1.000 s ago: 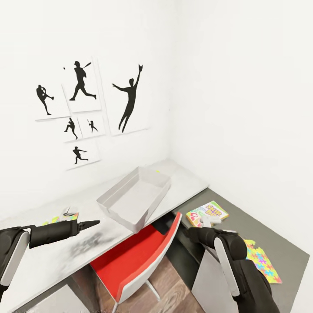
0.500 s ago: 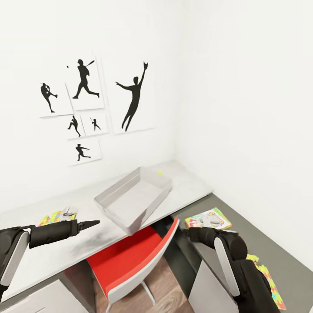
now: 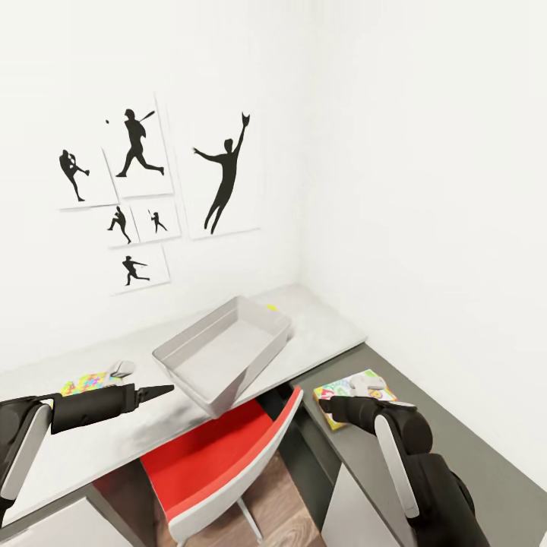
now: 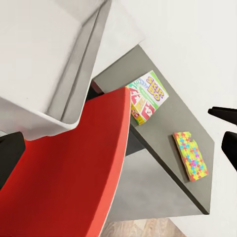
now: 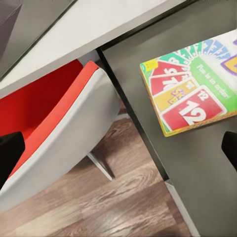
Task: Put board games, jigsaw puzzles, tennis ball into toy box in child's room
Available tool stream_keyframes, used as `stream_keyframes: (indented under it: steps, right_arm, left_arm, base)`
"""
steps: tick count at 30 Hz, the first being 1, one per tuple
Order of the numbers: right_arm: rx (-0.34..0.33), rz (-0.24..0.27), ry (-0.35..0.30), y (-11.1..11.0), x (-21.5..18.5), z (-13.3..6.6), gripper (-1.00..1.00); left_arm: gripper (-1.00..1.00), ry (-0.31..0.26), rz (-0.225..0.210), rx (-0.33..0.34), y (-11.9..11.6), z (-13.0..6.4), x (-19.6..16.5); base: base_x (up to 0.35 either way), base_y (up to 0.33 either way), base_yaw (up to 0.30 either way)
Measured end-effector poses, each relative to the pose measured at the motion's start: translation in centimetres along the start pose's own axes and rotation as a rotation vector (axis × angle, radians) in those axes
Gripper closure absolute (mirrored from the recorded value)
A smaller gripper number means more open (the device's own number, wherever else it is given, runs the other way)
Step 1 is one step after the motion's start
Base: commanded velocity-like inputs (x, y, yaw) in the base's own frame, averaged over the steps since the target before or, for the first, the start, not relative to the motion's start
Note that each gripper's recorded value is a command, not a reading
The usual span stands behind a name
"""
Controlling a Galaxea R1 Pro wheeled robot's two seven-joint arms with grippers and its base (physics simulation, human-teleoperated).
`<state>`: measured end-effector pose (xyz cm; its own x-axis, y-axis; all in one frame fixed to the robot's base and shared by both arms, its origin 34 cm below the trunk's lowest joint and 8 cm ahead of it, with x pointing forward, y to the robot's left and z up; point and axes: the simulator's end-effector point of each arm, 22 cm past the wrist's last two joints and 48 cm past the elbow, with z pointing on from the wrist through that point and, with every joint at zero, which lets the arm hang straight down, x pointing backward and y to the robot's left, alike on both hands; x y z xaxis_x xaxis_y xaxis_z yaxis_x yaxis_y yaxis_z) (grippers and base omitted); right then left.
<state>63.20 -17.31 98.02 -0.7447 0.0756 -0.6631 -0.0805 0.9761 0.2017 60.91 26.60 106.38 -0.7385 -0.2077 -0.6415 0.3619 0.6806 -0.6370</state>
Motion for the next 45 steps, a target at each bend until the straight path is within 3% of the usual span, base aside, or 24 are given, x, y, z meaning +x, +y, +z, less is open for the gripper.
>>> stream_keyframes:
  steps: [45]
  right_arm:
    - [-0.012, 0.001, -0.012, 0.44, -0.42, -0.45, -1.00]
  left_arm:
    - [-1.00, -0.008, 0.009, 0.004, -0.45, -0.26, -0.30]
  base:
    - [0.052, 0.008, 0.047]
